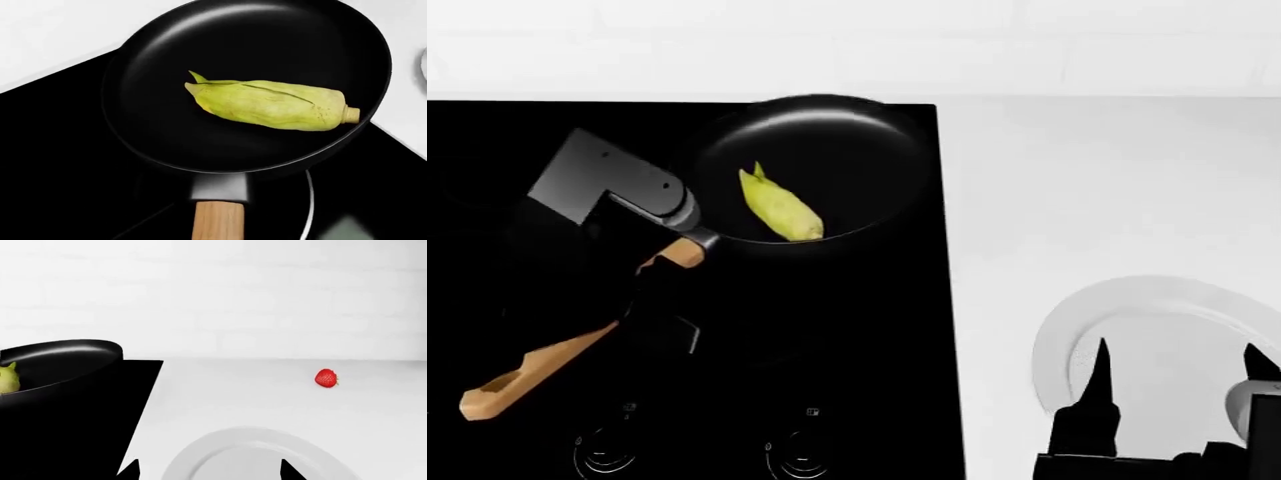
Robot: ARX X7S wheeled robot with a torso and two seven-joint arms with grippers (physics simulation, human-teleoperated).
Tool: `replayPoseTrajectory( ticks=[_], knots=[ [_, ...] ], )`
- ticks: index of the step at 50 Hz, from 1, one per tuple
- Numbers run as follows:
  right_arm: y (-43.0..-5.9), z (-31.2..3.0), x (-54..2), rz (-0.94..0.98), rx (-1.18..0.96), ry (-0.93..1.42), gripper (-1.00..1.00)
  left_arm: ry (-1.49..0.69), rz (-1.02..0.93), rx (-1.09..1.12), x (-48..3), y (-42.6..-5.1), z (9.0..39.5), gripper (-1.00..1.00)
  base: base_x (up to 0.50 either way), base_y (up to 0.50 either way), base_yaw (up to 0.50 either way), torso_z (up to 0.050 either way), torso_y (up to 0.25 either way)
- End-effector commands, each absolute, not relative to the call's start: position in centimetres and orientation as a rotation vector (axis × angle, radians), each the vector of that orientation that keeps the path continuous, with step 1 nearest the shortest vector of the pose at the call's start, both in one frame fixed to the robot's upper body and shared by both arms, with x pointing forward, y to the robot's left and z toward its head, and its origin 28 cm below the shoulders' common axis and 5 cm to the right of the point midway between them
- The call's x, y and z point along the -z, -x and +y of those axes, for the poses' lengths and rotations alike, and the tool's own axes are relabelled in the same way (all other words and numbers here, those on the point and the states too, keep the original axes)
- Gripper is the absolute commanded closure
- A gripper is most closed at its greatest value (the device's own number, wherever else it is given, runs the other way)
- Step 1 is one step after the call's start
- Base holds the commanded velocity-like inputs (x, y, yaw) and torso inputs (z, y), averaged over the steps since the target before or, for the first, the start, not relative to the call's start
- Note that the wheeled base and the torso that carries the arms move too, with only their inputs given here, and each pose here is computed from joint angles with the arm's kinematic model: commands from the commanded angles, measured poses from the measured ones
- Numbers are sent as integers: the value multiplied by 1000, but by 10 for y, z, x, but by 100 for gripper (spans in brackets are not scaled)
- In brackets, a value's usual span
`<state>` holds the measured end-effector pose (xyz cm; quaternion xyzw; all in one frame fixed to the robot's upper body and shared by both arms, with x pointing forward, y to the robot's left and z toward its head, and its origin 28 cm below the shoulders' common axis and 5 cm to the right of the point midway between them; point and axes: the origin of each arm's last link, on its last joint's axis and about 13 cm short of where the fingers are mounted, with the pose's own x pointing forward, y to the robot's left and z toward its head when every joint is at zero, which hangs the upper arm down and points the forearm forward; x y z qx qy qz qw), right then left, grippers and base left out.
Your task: Pick up the pan and dump the vegetables in it onto the plate. Then return the pan to the stove.
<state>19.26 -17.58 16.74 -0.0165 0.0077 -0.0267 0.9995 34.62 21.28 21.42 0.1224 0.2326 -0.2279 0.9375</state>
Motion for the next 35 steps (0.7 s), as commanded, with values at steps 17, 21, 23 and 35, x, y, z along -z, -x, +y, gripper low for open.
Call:
replayPoseTrajectory(
  ticks=[17,21,23,35],
  knots=[
    [-183,-180,-168,-5,36,75,-100,-267,376,511,-246,-310,219,100,0,-324,0,1,3],
    [-181,-180,-166,-6,38,59,-100,-270,374,518,-244,-308,218,100,0,-440,0,0,3],
    [-180,-181,-165,-13,37,33,-100,-271,374,519,-244,-308,218,100,-145,-381,0,0,0],
    [-179,-178,-163,-5,22,22,-100,-288,383,507,-238,-307,221,100,-271,-489,0,1,3]
  ],
)
